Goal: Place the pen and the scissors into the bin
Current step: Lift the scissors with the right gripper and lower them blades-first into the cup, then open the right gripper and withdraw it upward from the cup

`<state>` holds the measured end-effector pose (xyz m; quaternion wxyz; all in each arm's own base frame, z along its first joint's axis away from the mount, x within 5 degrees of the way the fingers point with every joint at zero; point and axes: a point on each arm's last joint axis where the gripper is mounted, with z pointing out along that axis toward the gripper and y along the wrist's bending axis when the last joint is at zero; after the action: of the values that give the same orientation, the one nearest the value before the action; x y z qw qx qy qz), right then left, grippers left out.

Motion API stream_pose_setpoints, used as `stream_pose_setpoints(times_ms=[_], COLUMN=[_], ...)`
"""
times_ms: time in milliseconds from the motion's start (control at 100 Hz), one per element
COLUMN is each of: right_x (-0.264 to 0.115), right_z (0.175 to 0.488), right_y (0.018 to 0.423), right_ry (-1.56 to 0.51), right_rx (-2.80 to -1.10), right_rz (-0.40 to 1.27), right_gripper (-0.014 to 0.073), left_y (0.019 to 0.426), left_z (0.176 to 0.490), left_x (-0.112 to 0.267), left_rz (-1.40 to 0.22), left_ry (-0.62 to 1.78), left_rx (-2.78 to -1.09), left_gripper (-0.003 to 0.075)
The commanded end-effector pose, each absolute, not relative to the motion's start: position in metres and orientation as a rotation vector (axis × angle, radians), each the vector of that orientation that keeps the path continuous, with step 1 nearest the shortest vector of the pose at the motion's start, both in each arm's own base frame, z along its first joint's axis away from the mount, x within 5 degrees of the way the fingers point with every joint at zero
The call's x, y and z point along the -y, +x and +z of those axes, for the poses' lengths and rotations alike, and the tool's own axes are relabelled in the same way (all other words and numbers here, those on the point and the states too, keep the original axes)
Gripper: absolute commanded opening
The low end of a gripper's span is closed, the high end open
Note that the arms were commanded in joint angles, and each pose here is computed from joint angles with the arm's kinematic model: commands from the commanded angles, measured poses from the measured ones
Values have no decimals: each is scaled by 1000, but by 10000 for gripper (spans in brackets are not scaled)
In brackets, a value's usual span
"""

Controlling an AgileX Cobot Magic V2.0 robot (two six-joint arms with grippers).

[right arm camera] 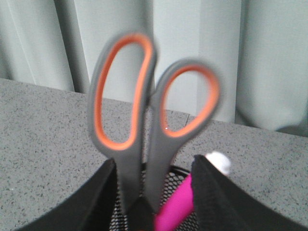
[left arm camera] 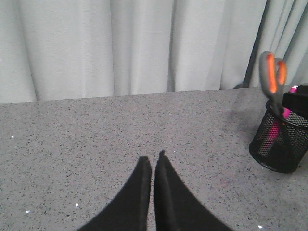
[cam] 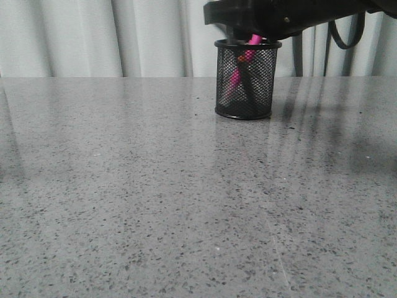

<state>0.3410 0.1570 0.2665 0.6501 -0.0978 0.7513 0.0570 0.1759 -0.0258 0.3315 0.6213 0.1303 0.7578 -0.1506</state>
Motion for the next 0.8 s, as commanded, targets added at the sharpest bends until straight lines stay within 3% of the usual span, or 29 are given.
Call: stream_pose_setpoints(times_ms=[0, 240, 500, 630, 790], right_x=[-153, -139, -115, -99, -75], right_z=[305, 354, 395, 393, 367], right_y=[335, 310, 267, 241, 203], right_ry=[-178, -156, -171, -148, -131], right_rx=[-1543, -1408, -1279, -1247, -1243], right_rz=[123, 122, 70, 58, 28], right_gripper=[342, 232, -77, -76, -76], left_y=[174, 175, 175, 173, 158], left_z=[344, 344, 343, 342, 338], left_x=[26, 26, 24, 25, 22], left_rz=[-376, -360, -329, -281, -215], left_ry=[270, 272, 278, 338, 309], left_rx=[-1694, -1692, -1700, -1695, -1635], left_gripper=[-19, -19, -19, -19, -19])
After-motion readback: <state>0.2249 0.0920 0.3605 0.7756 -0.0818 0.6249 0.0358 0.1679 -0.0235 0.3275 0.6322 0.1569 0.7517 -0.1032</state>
